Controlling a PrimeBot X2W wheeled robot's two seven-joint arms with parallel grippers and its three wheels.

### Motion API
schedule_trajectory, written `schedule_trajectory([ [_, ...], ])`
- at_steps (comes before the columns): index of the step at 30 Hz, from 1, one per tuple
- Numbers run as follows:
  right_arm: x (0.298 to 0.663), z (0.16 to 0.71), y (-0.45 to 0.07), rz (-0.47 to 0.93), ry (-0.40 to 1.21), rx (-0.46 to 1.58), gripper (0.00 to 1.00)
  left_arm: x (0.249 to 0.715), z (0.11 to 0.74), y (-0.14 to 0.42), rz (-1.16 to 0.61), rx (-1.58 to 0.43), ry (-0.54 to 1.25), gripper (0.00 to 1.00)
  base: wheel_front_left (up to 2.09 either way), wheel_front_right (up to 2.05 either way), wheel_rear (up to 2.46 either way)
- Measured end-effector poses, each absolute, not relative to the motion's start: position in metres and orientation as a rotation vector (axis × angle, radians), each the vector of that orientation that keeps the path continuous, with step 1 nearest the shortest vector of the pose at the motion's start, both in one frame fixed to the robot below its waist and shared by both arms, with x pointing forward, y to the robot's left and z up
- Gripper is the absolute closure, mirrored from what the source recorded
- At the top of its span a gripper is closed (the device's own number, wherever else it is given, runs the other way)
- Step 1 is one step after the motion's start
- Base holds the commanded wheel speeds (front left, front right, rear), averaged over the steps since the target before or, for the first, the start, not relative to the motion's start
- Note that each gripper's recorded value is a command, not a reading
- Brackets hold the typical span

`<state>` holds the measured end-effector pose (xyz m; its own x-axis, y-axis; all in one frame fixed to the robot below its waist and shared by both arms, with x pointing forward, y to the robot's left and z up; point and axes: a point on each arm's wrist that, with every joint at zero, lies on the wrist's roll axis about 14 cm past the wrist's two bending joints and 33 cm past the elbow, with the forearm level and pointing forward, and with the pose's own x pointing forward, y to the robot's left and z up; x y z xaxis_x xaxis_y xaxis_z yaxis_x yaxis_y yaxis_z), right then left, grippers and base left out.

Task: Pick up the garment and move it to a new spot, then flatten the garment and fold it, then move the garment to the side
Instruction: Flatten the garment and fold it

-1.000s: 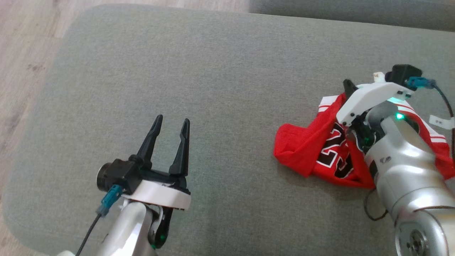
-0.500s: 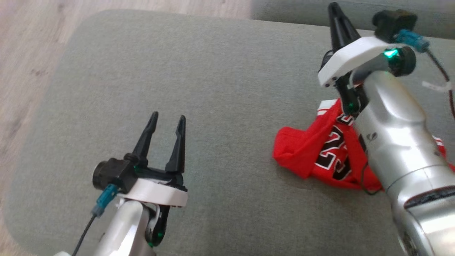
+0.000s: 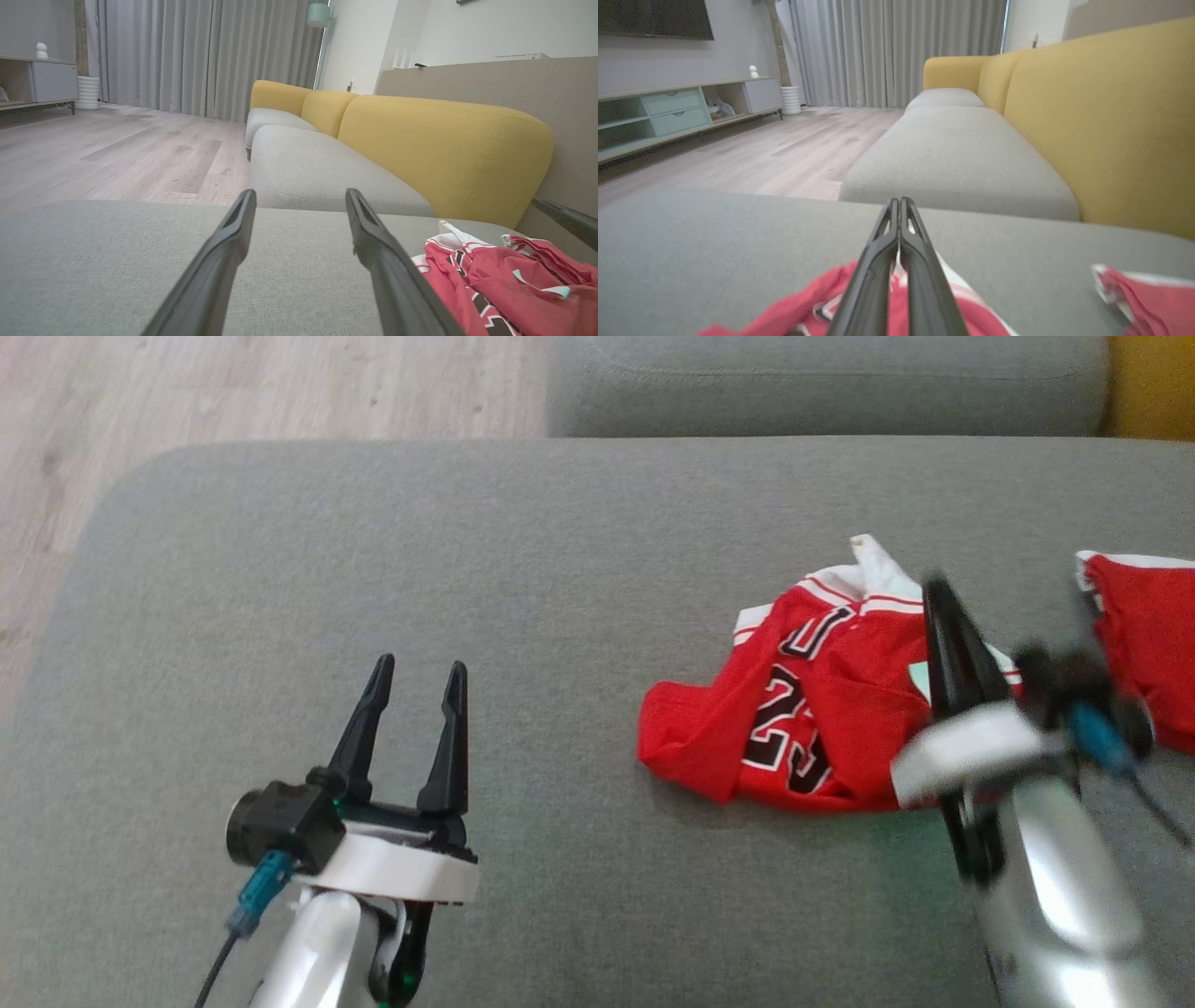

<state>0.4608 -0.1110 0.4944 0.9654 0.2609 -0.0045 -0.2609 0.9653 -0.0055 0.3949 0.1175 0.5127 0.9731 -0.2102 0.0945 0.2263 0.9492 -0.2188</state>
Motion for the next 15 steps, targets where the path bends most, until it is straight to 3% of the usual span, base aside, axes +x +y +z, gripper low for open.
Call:
schedule_trajectory([
  [2, 0.438, 0.482, -0.123, 0.233, 0.029, 0.013, 1.0, 0.394, 0.514, 0.113, -0.235, -0.233, -0.072, 0.0, 0.0, 0.0, 0.0],
  [3, 0.429, 0.478, -0.128, 0.219, 0.043, 0.03, 0.93, 0.394, 0.514, 0.111, -0.24, -0.233, -0.073, 0.0, 0.0, 0.0, 0.0],
  [4, 0.421, 0.477, -0.131, 0.207, 0.048, 0.045, 0.62, 0.394, 0.515, 0.109, -0.245, -0.234, -0.074, 0.0, 0.0, 0.0, 0.0],
  [5, 0.421, 0.477, -0.131, 0.207, 0.048, 0.045, 0.11, 0.394, 0.515, 0.109, -0.245, -0.234, -0.074, 0.0, 0.0, 0.0, 0.0],
  [6, 0.415, 0.477, -0.134, 0.197, 0.048, 0.056, 0.0, 0.394, 0.515, 0.108, -0.25, -0.235, -0.074, 0.0, 0.0, 0.0, 0.0],
  [15, 0.42, 0.495, -0.142, 0.174, 0.059, 0.042, 0.0, 0.396, 0.509, 0.104, -0.258, -0.237, -0.057, 0.0, 0.0, 0.0, 0.0],
])
